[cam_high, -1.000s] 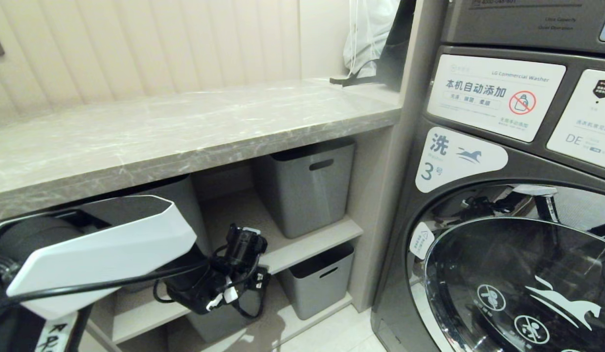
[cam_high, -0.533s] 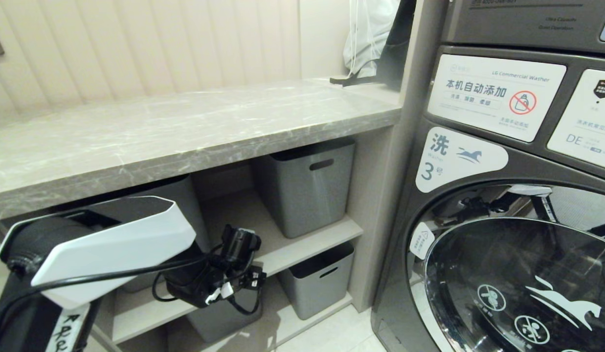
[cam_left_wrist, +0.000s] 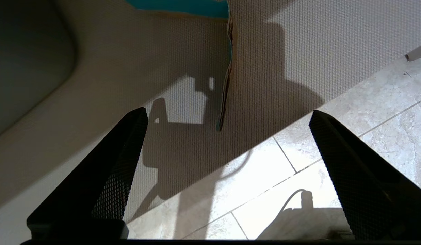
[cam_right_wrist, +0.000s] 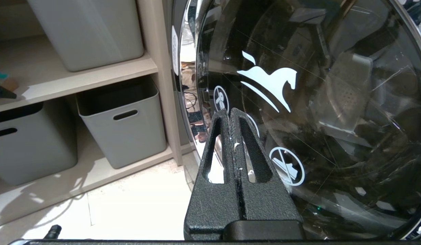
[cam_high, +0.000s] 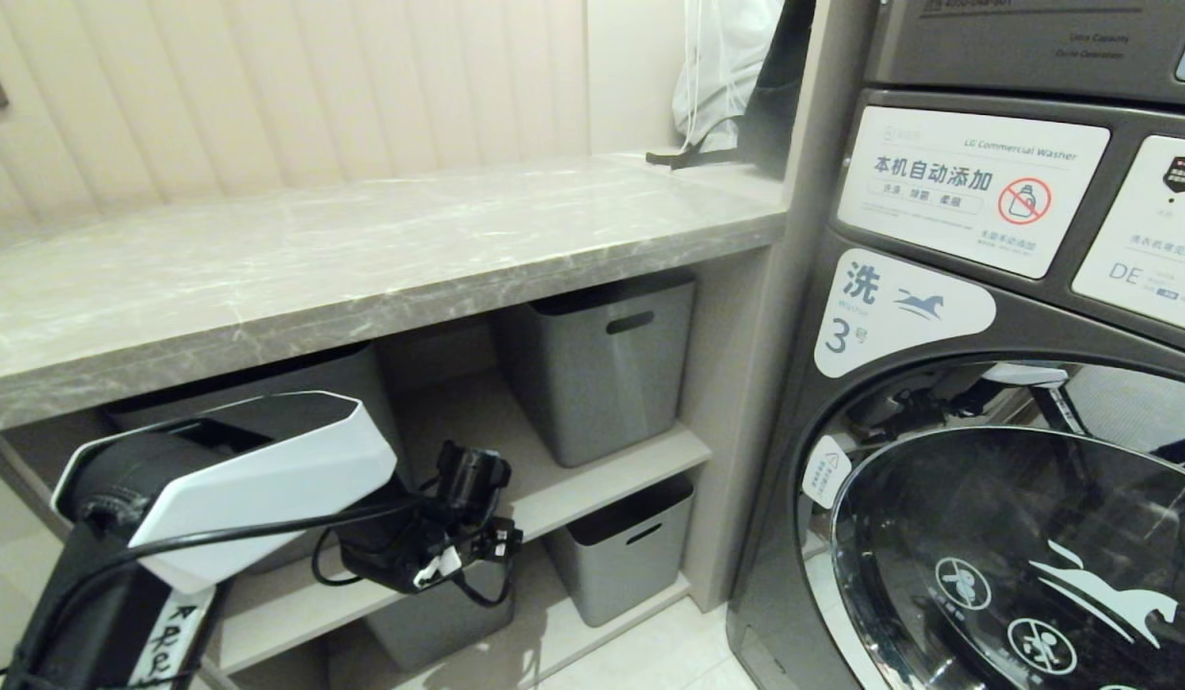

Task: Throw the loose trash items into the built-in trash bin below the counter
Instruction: Pick up the garbage

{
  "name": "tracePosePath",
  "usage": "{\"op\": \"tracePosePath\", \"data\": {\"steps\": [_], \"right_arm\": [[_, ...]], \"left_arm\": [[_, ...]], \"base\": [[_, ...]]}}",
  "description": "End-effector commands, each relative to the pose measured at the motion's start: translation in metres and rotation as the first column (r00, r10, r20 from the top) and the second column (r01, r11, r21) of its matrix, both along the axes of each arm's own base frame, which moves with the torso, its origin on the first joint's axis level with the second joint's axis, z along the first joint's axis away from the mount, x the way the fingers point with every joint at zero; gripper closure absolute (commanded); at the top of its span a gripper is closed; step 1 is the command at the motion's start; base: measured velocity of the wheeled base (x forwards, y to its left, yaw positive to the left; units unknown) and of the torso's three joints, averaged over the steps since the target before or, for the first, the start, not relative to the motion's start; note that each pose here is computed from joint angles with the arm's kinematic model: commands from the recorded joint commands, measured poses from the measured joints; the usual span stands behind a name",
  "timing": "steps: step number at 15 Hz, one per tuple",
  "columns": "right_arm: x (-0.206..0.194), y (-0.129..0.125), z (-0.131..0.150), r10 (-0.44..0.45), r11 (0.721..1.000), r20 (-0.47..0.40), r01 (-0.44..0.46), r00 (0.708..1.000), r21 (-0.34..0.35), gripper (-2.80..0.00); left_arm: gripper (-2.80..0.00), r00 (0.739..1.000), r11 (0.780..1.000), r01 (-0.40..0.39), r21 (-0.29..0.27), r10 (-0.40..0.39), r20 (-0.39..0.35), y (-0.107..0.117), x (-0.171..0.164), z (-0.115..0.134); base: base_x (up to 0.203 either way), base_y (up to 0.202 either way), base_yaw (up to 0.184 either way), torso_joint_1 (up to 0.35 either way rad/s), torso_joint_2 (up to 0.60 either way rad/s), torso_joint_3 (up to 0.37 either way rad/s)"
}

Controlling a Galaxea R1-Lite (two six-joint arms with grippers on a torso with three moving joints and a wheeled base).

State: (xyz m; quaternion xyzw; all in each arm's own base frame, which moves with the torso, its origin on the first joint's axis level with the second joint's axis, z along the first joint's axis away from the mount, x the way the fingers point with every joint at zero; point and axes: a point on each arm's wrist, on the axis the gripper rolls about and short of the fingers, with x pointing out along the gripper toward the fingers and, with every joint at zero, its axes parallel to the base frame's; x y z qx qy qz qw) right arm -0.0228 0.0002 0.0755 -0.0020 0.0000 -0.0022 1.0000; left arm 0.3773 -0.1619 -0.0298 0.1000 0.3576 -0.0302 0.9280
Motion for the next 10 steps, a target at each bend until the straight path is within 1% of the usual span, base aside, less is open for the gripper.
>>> {"op": "tracePosePath", "data": {"steps": [1,2,5,9,10], "right_arm": [[0.0,0.0,0.0,0.0,1.0,0.0,0.0,1.0,-0.001,0.0],[0.0,0.0,0.0,0.0,1.0,0.0,0.0,1.0,-0.001,0.0],[0.0,0.0,0.0,0.0,1.0,0.0,0.0,1.0,-0.001,0.0],[0.0,0.0,0.0,0.001,1.0,0.0,-0.001,1.0,-0.001,0.0],[0.0,0.0,0.0,0.0,1.0,0.0,0.0,1.0,-0.001,0.0]], "left_arm": [[-2.8,1.0,1.0,-0.006,-0.004,0.006,0.004,0.0008,0.005,-0.0036],[0.0,1.0,1.0,-0.004,-0.011,0.004,0.009,0.0014,0.0083,-0.0037],[0.0,1.0,1.0,-0.004,-0.018,0.004,0.017,0.0006,0.0117,-0.0021],[0.0,1.0,1.0,-0.009,-0.009,0.009,-0.007,0.0036,0.0111,-0.002],[0.0,1.0,1.0,-0.004,-0.016,0.004,-0.01,0.0043,0.0119,-0.0018]], "base": [[0.0,0.0,0.0,0.0,0.0,0.0],[0.0,0.0,0.0,0.0,0.0,0.0],[0.0,0.0,0.0,0.0,0.0,0.0],[0.0,0.0,0.0,0.0,0.0,0.0],[0.0,0.0,0.0,0.0,0.0,0.0]]}}
